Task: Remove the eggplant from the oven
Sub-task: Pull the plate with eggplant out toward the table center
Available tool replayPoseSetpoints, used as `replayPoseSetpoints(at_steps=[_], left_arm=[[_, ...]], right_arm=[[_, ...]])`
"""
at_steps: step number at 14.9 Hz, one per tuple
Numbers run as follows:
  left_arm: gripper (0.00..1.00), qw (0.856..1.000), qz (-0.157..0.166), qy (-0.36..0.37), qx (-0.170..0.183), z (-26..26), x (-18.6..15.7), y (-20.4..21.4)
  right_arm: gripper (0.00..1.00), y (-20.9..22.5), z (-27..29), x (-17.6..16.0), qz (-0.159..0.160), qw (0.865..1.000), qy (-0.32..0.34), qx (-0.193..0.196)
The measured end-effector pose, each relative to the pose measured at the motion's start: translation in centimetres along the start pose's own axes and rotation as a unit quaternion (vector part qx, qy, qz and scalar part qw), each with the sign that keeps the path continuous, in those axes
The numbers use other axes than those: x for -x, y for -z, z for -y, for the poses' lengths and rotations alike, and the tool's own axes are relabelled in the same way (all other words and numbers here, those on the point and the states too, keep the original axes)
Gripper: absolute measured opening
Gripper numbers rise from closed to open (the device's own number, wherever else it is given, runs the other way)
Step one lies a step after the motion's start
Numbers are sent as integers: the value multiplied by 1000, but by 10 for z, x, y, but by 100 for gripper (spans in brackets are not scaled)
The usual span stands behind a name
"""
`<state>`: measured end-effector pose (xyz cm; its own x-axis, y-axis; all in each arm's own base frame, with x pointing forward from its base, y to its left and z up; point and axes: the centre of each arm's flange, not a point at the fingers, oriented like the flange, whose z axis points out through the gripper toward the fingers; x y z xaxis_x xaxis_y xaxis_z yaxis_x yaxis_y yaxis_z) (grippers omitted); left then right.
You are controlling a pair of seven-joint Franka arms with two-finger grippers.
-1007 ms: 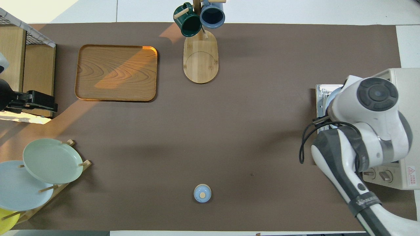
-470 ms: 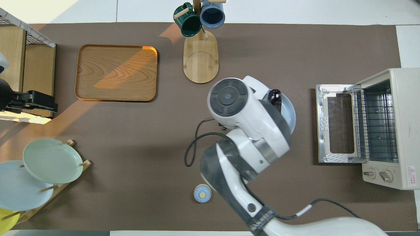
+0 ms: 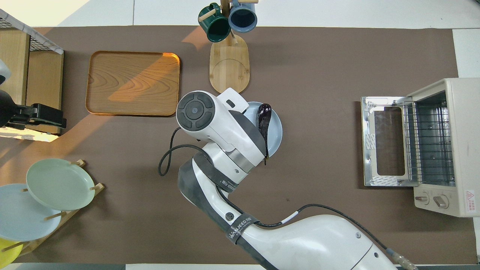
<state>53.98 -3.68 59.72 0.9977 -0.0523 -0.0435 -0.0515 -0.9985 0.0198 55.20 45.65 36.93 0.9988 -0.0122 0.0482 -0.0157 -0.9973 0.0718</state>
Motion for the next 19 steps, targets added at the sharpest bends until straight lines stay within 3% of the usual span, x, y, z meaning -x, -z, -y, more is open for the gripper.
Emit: replayPoseSetpoints(at_steps=[4,11,15,17,19], left_arm=[[100,1000,0,0,0,0,0,0],[100,1000,0,2,0,2,0,0],[100,1000,-5,0,0,0,-1,1],[100,1000,-12,-2,0,-3,-3,2],[100,1000,-18,-6,0,-6,-4,3]], right_arm=[[3,-36,9,16,-8,1000,12,-17],[3,-57,19,28,-46,997,22,-58],[17,-54,21,29,-47,995,9,-83],[33,-36,19,24,-44,996,4,-81],[31,-14,8,14,-28,998,-1,-58]])
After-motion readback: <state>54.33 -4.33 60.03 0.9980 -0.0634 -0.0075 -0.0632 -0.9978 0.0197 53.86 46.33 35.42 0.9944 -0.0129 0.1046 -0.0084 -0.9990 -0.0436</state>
